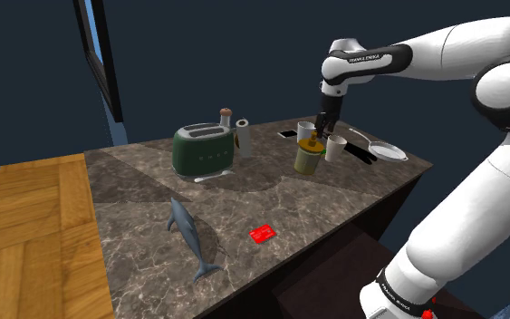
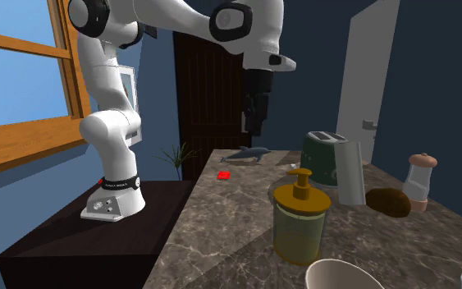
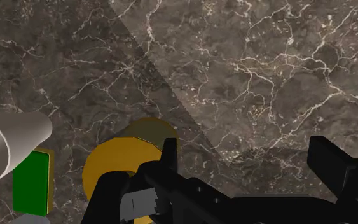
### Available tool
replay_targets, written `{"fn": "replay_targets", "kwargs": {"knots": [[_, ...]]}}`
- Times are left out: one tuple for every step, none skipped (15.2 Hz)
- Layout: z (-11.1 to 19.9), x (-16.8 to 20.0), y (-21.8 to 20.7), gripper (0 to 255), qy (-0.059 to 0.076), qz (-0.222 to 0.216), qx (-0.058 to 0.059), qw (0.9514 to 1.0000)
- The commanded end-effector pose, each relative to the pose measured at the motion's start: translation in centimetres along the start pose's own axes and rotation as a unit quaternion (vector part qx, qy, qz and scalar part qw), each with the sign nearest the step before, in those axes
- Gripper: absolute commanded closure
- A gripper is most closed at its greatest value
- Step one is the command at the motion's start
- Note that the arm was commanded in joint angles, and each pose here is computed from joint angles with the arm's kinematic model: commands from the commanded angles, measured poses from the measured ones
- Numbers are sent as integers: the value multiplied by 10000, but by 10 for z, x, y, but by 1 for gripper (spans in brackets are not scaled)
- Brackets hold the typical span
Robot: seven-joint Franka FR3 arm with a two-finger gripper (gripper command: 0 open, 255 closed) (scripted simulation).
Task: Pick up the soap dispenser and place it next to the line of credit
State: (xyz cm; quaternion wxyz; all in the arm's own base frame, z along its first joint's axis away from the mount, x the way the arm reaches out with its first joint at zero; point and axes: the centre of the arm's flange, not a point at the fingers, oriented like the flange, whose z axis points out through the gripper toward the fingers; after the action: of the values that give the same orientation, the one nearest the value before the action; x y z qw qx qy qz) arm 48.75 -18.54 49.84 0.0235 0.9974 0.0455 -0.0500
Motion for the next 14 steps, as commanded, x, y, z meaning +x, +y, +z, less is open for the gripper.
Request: {"fn": "replay_targets", "kwargs": {"knots": [[8,17,19,0,1,-29,23,10000],[11,25,29,0,1,-40,36,10000],[15,34,39,0,1,-52,49,10000],[18,42,49,0,2,-64,62,10000],[21,50,59,0,2,-75,75,9999],[25,59,69,0,2,-87,87,9999],[28,67,79,0,3,-99,100,9999],[32,76,89,0,3,-110,113,9999],[36,84,98,0,4,-122,126,9998],[39,93,108,0,4,-133,139,9998],[43,101,118,0,4,-145,152,9998],[46,109,126,0,5,-155,163,9997],[51,109,126,0,5,-155,163,9997],[56,109,126,0,5,-155,163,9997]]}}
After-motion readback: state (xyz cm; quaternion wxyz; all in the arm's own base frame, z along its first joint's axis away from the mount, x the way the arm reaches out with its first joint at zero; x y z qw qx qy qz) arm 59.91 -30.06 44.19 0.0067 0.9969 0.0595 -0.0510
